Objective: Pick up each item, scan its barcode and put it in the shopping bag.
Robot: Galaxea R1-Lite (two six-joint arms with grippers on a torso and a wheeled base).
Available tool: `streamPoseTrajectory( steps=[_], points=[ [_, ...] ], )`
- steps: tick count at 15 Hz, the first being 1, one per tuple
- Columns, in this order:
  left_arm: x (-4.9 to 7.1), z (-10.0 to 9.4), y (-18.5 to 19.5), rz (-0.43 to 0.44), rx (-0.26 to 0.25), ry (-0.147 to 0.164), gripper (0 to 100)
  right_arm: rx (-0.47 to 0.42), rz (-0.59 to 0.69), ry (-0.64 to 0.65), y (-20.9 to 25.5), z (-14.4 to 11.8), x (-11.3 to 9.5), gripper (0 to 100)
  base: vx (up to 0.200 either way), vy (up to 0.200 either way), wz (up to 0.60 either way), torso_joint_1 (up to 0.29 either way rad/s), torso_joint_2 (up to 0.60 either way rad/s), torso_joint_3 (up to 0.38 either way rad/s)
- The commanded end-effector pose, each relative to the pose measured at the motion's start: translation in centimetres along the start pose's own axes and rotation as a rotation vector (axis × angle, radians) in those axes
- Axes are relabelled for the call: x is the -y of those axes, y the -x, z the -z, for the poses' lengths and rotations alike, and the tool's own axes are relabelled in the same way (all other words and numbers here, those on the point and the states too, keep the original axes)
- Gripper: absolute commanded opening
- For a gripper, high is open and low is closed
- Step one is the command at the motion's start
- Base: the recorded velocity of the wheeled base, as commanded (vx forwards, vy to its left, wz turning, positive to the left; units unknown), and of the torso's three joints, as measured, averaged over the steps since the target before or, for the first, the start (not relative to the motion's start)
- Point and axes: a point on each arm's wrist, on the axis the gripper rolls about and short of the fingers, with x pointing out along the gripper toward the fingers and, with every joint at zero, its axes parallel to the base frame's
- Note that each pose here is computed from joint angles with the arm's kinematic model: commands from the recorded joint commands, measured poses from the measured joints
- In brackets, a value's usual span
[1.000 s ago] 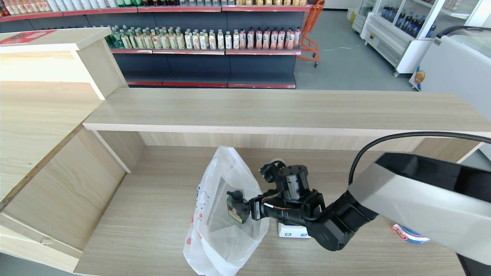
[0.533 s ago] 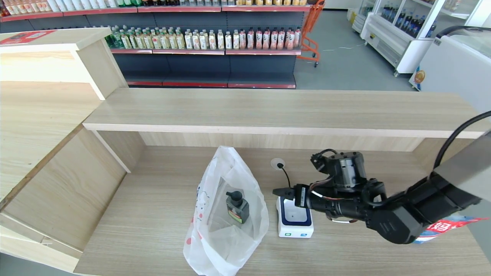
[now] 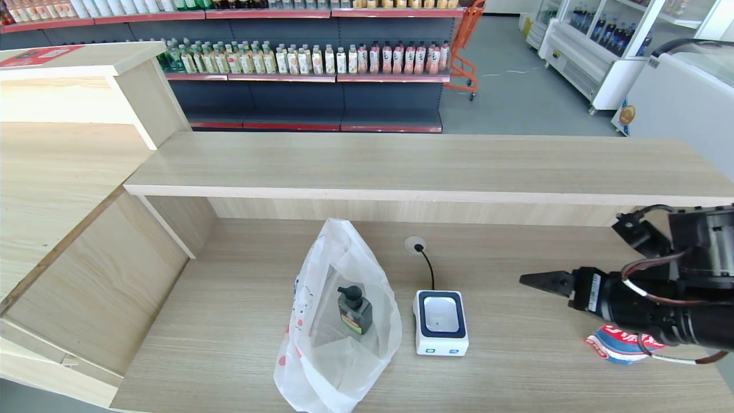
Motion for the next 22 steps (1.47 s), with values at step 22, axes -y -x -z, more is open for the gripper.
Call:
streamPoseTrajectory(
  steps=[22],
  points=[
    [0.0, 0.0, 0.0, -0.002, 0.001, 0.004, 100, 0.109, 0.067, -0.129, 8.5, 3.0, 2.4, 100, 0.000, -0.073, 0.00, 0.001, 0.00, 0.001]
  ],
)
